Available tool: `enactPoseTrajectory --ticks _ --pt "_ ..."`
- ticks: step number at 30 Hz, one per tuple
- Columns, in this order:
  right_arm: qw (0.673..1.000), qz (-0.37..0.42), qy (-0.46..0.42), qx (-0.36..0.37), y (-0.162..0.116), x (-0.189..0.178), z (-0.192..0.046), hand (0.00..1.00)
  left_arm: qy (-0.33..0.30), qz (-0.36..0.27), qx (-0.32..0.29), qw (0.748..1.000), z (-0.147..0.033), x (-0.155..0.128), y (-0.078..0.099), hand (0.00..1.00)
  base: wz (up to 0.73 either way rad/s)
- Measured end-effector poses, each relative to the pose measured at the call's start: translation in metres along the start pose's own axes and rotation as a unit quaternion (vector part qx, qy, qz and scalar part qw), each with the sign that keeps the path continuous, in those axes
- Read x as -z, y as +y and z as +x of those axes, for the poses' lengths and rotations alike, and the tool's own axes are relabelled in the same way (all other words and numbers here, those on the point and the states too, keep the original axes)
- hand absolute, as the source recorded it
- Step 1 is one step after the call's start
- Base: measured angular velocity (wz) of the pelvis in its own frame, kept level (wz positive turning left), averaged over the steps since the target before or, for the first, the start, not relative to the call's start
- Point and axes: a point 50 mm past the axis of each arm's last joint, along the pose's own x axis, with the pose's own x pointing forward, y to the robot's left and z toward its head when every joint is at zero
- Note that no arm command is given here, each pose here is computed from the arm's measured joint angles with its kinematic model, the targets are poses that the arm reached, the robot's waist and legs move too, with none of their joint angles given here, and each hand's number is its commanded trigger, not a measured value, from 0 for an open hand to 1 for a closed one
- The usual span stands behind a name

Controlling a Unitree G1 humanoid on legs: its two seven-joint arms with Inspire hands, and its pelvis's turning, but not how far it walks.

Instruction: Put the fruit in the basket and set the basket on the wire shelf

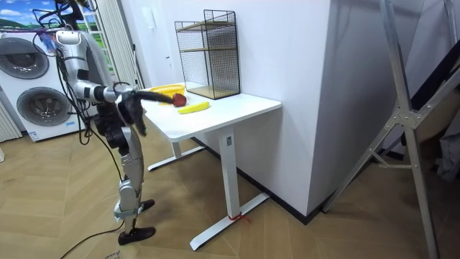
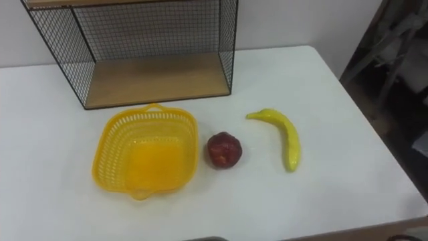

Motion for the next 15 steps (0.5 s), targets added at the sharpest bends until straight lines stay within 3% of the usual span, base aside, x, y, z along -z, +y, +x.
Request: enactPoseTrajectory --ticks 9,15 --pt "0.977 -0.002 -0.107 -0.183 0.046 -0.026 -0.05 0.0 -0.014 0.041 0.018 0.999 0.0 -0.006 -0.009 0.0 -0.07" --pt "0.931 -0.031 -0.113 -0.346 0.068 -0.02 -0.079 0.0 -0.022 0.054 0.037 0.998 -0.001 -0.007 -0.014 0.0 -0.01"
